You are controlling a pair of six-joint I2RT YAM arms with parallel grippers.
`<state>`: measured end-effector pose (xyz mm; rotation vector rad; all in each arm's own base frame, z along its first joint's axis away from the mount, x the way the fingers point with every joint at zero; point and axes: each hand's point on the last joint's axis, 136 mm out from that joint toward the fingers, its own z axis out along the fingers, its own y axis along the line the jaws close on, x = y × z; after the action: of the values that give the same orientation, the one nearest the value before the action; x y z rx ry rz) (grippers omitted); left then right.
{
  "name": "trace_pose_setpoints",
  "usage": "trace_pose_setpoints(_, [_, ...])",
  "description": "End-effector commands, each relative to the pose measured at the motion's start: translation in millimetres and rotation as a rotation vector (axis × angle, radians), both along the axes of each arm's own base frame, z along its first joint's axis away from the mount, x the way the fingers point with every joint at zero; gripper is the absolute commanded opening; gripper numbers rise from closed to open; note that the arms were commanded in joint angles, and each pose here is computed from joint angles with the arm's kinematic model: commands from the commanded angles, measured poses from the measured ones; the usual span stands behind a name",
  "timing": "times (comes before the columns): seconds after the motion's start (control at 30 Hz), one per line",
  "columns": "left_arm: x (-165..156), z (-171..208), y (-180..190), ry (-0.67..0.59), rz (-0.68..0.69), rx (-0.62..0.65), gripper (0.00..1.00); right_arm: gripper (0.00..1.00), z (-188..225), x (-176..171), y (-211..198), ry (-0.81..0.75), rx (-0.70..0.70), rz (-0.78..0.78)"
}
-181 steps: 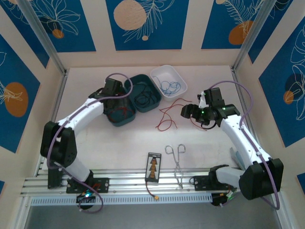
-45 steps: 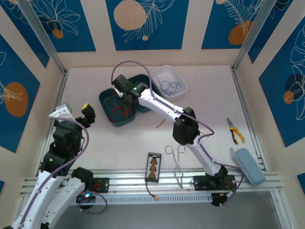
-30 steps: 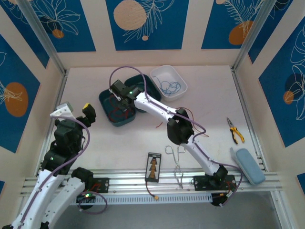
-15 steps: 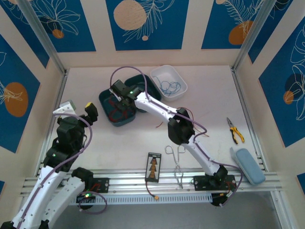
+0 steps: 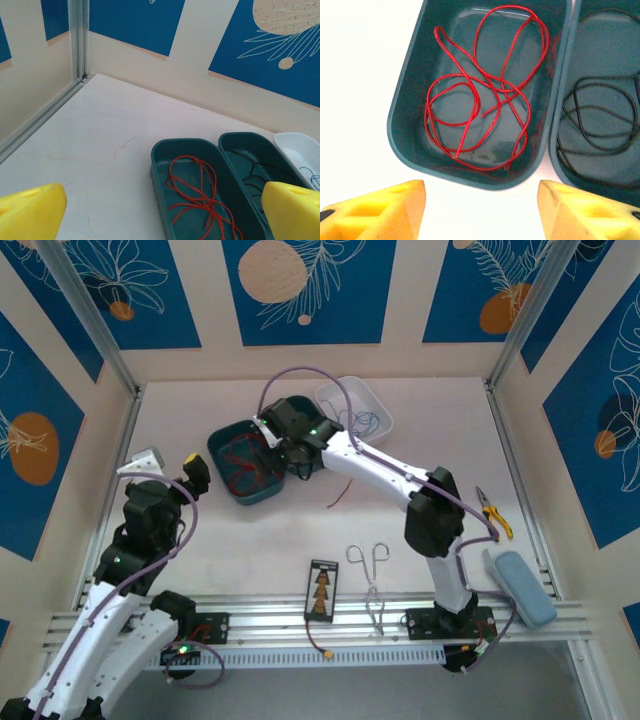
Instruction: Untangle the cables
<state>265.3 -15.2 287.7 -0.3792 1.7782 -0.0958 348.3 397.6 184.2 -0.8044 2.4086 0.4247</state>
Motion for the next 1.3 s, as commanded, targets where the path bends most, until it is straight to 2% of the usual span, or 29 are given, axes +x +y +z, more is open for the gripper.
trace_pose_setpoints(0.0, [5.4,10.6,-5.9,-0.031,-0.029,-0.018,1.0,0.61,20.3,-1.9,-25.9,0.006,0.074,-0.106])
trace_pose_setpoints(0.47, [29.0,-9.6,-40.9,0.069,-0.172,-0.04,1.0,0.6,-22.5,-40.2,-229.8,0.17,-0.011,-0.592])
trace_pose_setpoints(0.67, [36.3,-18.7,-57.1,0.122,-0.242,-0.049,1.0,0.55,-44.5,-53.2,-306.4,0.272,-0.059,-0.785])
trace_pose_setpoints(0.93, [42.9,-29.4,-72.7,0.188,-0.315,-0.038,1.0,0.51,-87.0,-53.8,-344.9,0.45,-0.062,-0.824])
trace_pose_setpoints(1.1, [44.8,-33.4,-76.7,0.219,-0.335,-0.029,1.0,0.44,-109.2,-50.5,-347.9,0.537,-0.088,-0.803])
trace_pose_setpoints(1.27, [44.6,-35.9,-78.6,0.228,-0.345,-0.026,1.0,0.43,-123.6,-46.8,-343.0,0.58,-0.112,-0.76])
